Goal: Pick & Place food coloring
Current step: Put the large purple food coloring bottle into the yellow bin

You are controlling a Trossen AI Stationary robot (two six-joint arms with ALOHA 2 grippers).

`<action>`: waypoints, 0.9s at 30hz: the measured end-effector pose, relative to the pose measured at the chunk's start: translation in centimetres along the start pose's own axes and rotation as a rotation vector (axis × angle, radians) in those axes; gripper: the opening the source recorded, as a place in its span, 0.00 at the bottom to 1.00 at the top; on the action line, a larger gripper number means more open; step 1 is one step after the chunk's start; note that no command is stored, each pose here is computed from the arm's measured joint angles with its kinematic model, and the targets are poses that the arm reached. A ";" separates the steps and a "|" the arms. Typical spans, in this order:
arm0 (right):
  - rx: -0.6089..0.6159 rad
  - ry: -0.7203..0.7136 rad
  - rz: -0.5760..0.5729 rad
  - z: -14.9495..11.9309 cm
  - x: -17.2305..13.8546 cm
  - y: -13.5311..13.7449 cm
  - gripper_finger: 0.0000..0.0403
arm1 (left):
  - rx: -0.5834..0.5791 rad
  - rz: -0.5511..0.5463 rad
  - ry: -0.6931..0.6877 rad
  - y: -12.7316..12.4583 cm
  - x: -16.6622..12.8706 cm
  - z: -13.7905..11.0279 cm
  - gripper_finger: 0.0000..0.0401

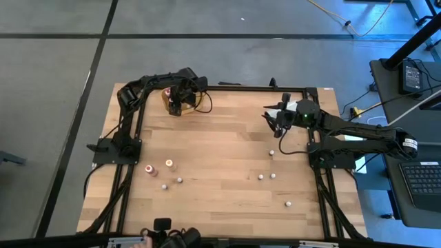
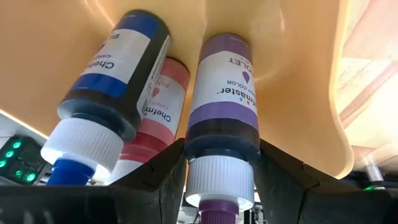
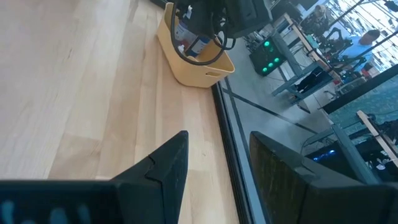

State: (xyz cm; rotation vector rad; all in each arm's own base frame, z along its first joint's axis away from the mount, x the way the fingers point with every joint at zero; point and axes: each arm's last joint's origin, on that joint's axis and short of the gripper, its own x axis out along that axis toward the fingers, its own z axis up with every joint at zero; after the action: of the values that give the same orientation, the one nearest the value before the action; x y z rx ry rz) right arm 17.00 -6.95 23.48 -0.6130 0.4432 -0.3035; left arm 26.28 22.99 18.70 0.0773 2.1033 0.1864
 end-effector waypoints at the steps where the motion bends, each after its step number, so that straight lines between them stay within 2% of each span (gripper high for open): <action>1: 0.000 0.001 0.001 0.0 0.0 0.0 0.43 | -0.001 0.000 0.000 0.0 0.0 0.0 0.41; 20: -0.001 0.002 0.001 0.0 0.0 0.0 0.43 | -0.048 -0.002 0.023 -0.1 0.0 -0.2 0.42; 27: -0.002 0.002 0.002 0.0 0.0 0.0 0.43 | -0.085 -0.003 0.024 -0.1 0.0 -0.2 0.49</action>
State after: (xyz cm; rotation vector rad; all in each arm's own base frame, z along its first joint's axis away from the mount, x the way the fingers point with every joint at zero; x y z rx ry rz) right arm 16.99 -6.94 23.45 -0.6139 0.4460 -0.3022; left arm 26.09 22.88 18.79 0.0212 2.1163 0.2762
